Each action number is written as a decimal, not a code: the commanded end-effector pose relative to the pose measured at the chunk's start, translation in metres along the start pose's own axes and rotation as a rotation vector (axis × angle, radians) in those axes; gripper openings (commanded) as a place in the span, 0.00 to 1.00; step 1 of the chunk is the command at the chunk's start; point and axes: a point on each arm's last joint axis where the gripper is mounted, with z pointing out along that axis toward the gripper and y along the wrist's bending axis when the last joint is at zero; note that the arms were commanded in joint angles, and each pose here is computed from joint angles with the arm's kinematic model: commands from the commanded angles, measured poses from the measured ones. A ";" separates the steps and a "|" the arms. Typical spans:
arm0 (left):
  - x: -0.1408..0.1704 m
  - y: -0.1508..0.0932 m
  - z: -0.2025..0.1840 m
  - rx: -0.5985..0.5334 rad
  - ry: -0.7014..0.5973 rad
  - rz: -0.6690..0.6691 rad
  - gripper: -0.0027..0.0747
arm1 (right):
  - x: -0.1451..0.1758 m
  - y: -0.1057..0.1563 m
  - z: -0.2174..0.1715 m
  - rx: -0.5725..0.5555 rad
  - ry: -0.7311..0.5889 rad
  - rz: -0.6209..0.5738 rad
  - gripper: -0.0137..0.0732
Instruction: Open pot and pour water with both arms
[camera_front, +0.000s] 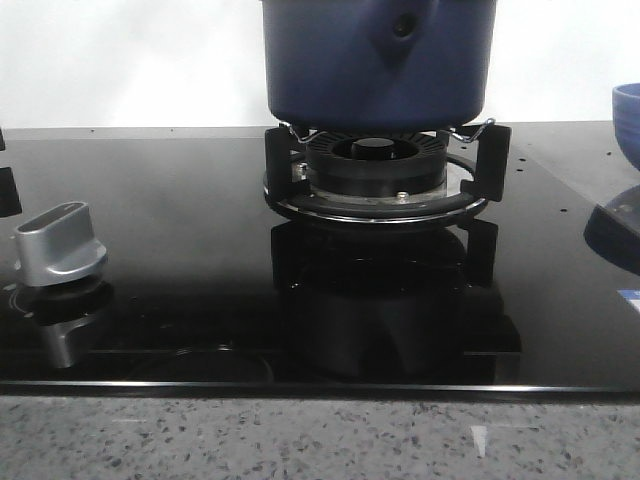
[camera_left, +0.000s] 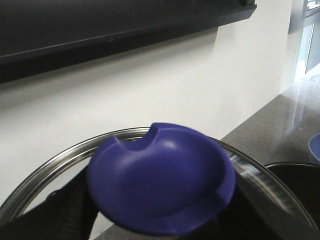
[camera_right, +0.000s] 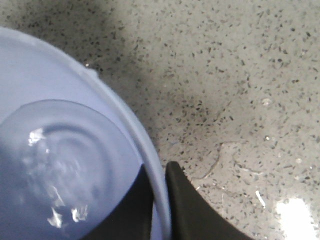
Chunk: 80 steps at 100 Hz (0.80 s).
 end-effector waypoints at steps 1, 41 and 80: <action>-0.037 -0.010 -0.015 -0.006 -0.126 0.006 0.49 | -0.008 0.004 -0.031 -0.010 -0.098 -0.006 0.08; -0.037 -0.010 -0.015 -0.006 -0.126 0.006 0.49 | -0.039 0.052 -0.116 -0.164 -0.192 -0.100 0.08; -0.037 -0.009 -0.015 -0.017 -0.125 0.005 0.49 | -0.043 0.148 -0.178 -0.334 -0.418 -0.377 0.08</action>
